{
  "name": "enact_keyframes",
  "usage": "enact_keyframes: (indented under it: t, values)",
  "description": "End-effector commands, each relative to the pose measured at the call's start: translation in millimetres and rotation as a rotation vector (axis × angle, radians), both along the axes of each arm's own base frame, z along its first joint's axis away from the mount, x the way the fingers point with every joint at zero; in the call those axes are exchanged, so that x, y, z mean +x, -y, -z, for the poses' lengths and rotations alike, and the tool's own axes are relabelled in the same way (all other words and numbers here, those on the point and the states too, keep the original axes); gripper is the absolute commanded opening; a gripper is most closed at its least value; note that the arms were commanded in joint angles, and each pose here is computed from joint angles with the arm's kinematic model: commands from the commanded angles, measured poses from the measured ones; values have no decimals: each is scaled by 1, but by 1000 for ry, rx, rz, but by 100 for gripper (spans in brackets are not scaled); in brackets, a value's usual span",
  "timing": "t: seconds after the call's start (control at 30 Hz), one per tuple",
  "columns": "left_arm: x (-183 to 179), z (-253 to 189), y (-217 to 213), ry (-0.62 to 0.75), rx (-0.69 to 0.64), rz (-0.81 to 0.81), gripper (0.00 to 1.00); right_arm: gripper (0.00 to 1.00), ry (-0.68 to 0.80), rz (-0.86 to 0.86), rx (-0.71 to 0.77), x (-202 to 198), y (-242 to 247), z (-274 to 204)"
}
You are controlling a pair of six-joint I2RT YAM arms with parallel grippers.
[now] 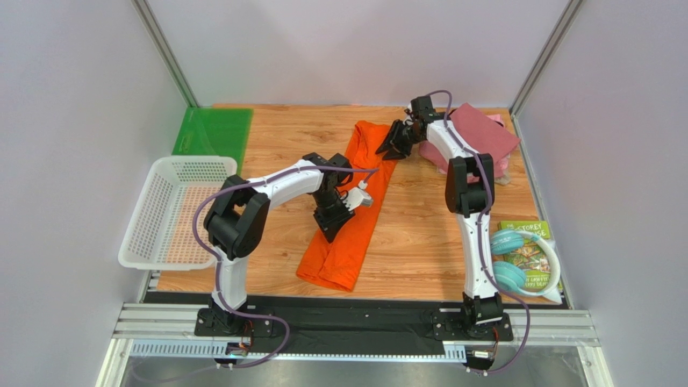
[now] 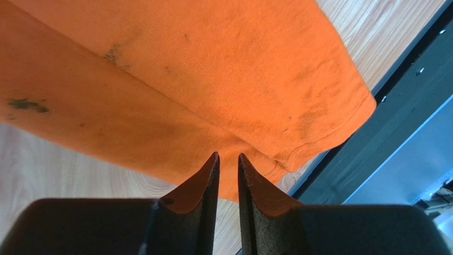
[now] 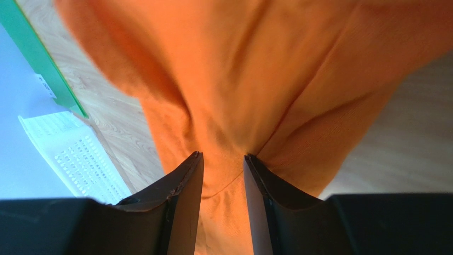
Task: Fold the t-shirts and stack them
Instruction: Fold the tshirt
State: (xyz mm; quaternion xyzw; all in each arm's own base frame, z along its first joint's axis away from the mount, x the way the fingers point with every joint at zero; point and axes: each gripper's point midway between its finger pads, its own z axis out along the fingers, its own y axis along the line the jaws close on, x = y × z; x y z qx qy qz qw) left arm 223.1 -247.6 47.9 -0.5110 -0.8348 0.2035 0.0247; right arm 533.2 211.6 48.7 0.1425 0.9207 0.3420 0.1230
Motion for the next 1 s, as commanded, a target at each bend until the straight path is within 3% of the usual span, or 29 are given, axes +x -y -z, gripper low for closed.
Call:
enact_keyframes:
  t: [0.0, 0.5, 0.7, 0.73, 0.8, 0.87, 0.97]
  values:
    - [-12, 5, 0, -31, -9, 54, 25, 40, -12, -15, 57, 7, -14, 10]
    - [-46, 23, 24, -132, -12, 135, 25, 41, 5, 7, 176, 37, -18, 15]
    - [-53, 32, 44, -172, -29, 157, 25, 48, 21, 11, 278, 47, -27, 2]
    - [-53, 29, 50, -180, -48, 158, 25, 50, 21, 7, 289, 47, -28, 3]
    - [-56, 29, 57, -207, -63, 155, 24, 70, 19, 5, 309, 48, -31, 3]
    - [-63, 24, 67, -252, -105, 154, 23, 99, 14, 3, 334, 49, -32, 6]
    - [-66, 27, 76, -272, -110, 168, 22, 100, 13, 5, 355, 51, -34, 6]
